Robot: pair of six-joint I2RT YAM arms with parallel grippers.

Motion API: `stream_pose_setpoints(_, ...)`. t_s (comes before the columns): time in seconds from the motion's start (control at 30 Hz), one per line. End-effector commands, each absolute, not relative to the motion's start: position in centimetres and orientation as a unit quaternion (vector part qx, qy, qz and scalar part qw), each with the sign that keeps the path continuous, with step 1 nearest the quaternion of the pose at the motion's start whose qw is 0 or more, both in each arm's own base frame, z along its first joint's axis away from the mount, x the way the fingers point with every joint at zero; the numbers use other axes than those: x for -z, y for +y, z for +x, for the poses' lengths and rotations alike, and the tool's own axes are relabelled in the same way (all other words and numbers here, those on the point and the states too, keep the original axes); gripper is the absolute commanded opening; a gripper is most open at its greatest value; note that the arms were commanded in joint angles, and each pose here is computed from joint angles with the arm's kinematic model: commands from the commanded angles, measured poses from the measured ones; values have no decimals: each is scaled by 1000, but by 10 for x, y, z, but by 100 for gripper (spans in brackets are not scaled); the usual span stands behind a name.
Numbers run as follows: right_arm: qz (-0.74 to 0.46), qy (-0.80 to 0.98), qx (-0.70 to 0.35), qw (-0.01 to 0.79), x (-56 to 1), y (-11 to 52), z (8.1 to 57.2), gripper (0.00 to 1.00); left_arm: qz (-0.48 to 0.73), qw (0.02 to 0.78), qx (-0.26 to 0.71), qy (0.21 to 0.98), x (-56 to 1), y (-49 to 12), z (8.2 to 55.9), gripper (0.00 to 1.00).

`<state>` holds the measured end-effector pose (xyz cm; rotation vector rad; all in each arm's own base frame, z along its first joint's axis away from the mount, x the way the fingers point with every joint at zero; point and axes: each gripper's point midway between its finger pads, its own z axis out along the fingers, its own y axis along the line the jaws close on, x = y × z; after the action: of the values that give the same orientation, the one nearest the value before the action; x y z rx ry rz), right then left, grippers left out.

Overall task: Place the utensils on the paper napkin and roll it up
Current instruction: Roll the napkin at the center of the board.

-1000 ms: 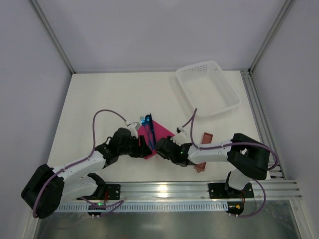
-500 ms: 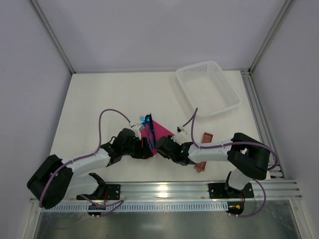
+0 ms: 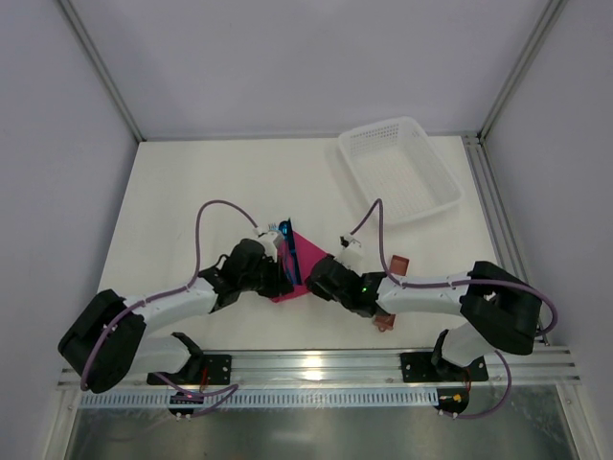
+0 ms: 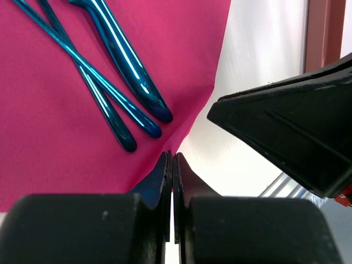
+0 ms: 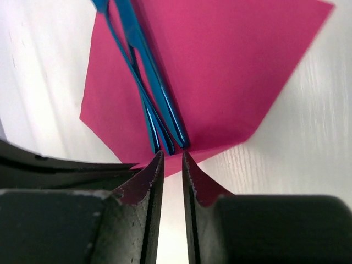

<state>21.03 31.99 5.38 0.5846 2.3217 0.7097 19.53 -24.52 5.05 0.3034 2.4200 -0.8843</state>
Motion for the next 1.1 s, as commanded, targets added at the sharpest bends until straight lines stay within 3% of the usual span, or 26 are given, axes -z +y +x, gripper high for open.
stream_pose_setpoints(0.0,70,886,-300,347,-77,332,220,24,133,281,343,887,-62,-260,206,0)
stream_pose_setpoints(0.27,-164,834,-356,388,-103,322,230,39,129,303,329,885,-74,-261,219,0)
stream_pose_setpoints(0.5,-310,786,-398,357,-102,339,214,51,139,304,307,891,-72,-262,229,0)
stream_pose_setpoints(1.07,-341,791,-394,320,-71,346,227,49,117,313,278,901,-65,-257,241,0)
